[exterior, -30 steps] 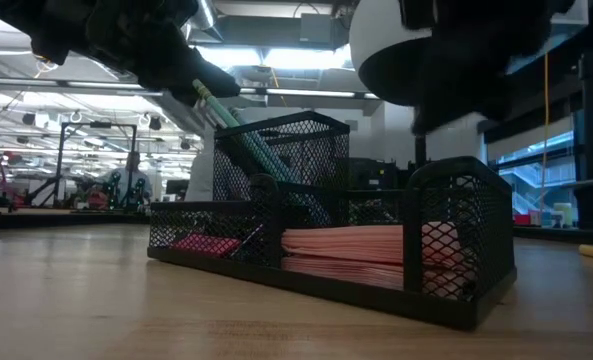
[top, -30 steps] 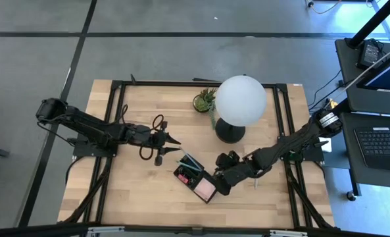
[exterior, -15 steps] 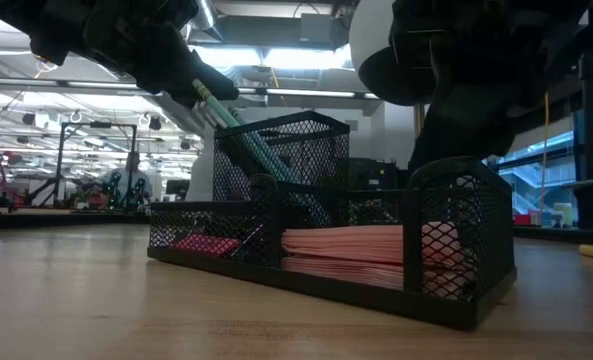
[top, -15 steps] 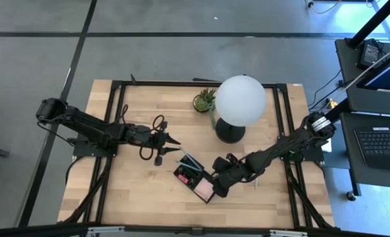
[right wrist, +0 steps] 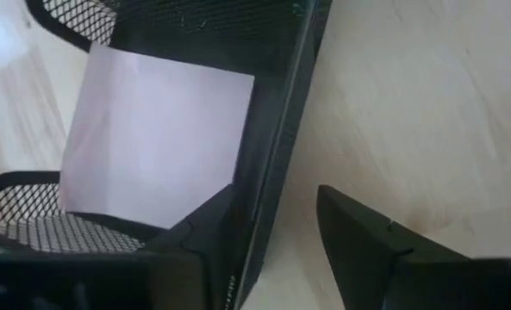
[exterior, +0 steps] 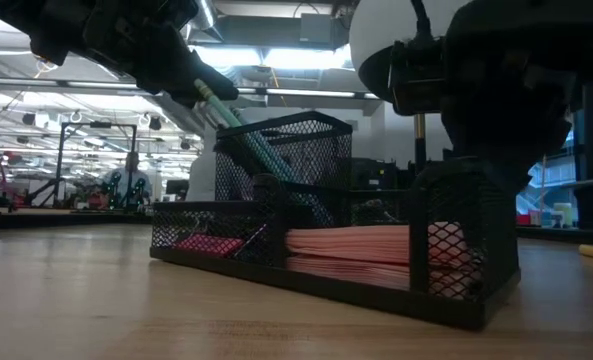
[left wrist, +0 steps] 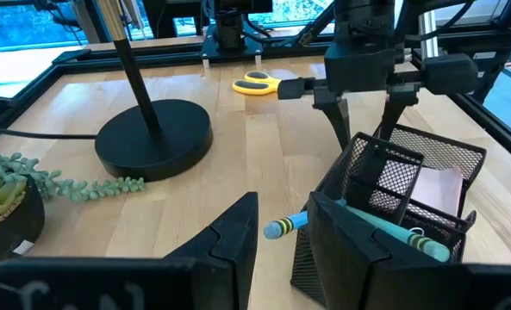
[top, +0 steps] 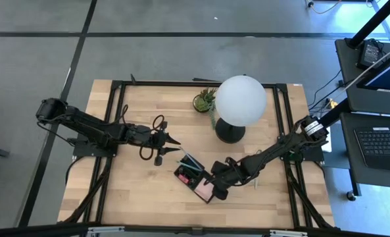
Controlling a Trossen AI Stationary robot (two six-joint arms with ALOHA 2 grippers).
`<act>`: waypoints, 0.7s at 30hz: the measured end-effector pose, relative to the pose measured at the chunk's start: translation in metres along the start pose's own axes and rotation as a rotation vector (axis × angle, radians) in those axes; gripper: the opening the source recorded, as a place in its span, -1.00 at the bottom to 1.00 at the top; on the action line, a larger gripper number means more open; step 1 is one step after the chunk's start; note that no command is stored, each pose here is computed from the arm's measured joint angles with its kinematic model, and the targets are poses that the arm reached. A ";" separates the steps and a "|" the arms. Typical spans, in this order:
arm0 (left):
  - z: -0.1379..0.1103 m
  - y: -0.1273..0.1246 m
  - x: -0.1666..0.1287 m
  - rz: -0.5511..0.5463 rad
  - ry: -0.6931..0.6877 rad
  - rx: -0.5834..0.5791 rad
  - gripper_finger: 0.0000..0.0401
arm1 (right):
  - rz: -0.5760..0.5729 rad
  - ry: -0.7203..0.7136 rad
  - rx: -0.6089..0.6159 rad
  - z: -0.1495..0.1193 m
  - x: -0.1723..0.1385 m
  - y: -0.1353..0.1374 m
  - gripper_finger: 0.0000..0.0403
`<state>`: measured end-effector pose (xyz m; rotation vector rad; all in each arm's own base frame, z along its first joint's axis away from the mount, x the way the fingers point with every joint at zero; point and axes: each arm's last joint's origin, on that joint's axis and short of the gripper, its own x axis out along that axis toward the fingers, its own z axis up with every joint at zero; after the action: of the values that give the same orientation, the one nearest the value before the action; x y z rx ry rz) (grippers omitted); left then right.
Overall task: Pick and place office supplies into organizer
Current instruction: Adjust the desk organizer on the table
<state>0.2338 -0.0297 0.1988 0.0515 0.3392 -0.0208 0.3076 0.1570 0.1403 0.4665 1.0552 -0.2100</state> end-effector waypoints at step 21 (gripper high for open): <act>-0.002 0.000 0.000 0.000 0.019 0.019 -0.51 | -0.057 -0.009 -0.316 0.024 0.004 -0.022 -0.96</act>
<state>0.2332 -0.0296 0.1971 0.0705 0.3577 -0.0238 0.3194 0.1266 0.1406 0.1503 1.0709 -0.0928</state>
